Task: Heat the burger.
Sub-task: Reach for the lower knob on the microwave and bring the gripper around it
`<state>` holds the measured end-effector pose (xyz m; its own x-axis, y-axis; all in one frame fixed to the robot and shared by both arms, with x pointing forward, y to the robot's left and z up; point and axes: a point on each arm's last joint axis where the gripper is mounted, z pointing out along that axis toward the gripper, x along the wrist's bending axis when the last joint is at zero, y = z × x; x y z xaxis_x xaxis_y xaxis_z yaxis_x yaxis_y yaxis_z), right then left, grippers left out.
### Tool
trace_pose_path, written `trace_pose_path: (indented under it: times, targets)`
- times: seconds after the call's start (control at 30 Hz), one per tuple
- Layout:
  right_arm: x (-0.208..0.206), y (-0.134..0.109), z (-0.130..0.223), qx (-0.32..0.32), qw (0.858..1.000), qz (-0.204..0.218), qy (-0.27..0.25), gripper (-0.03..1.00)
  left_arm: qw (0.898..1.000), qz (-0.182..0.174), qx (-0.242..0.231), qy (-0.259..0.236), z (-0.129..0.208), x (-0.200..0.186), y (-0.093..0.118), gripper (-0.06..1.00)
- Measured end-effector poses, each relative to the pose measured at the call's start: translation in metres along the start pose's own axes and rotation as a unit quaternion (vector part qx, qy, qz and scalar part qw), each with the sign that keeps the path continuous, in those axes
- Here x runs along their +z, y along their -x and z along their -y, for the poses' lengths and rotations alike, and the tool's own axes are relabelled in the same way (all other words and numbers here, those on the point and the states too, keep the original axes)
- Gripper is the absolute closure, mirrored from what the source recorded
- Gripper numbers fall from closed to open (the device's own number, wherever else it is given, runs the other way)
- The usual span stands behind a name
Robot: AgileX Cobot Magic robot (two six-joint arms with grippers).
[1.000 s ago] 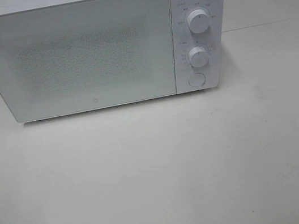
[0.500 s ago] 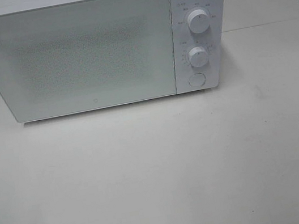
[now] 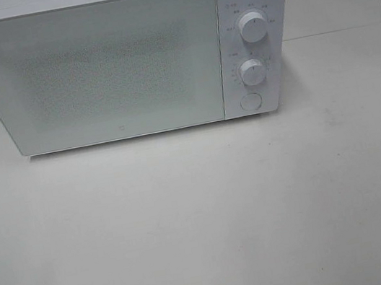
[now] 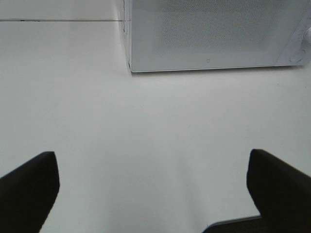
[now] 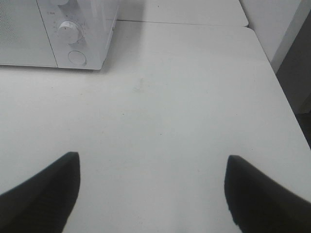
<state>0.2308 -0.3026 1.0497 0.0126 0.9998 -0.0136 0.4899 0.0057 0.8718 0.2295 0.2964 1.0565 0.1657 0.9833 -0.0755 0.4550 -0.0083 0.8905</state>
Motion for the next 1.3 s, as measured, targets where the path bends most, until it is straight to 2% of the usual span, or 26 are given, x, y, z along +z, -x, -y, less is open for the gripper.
trace_pose_path:
  times: [0.63,0.8,0.87,1.07,1.3]
  targets:
    - [0.000,-0.001,0.000,0.002,1.000,-0.004,0.000,0.21,1.000,0.000,0.000,0.000,0.000,0.000,0.000,-0.02]
    - [-0.003,-0.001,-0.012,0.003,0.999,-0.005,0.047,0.21,1.000,0.000,0.000,0.000,0.000,0.000,0.000,-0.02]
    - [-0.002,-0.001,-0.015,0.003,0.999,-0.005,0.051,0.21,1.000,0.000,0.000,0.000,0.000,0.000,0.000,-0.02]
    - [0.018,-0.002,-0.035,0.001,0.998,-0.007,0.055,0.21,1.000,0.000,0.000,0.000,0.000,0.000,0.000,-0.02]
    - [0.047,-0.004,-0.043,0.000,0.999,-0.010,0.052,0.21,1.000,0.000,0.000,0.000,0.000,0.000,0.000,-0.02]
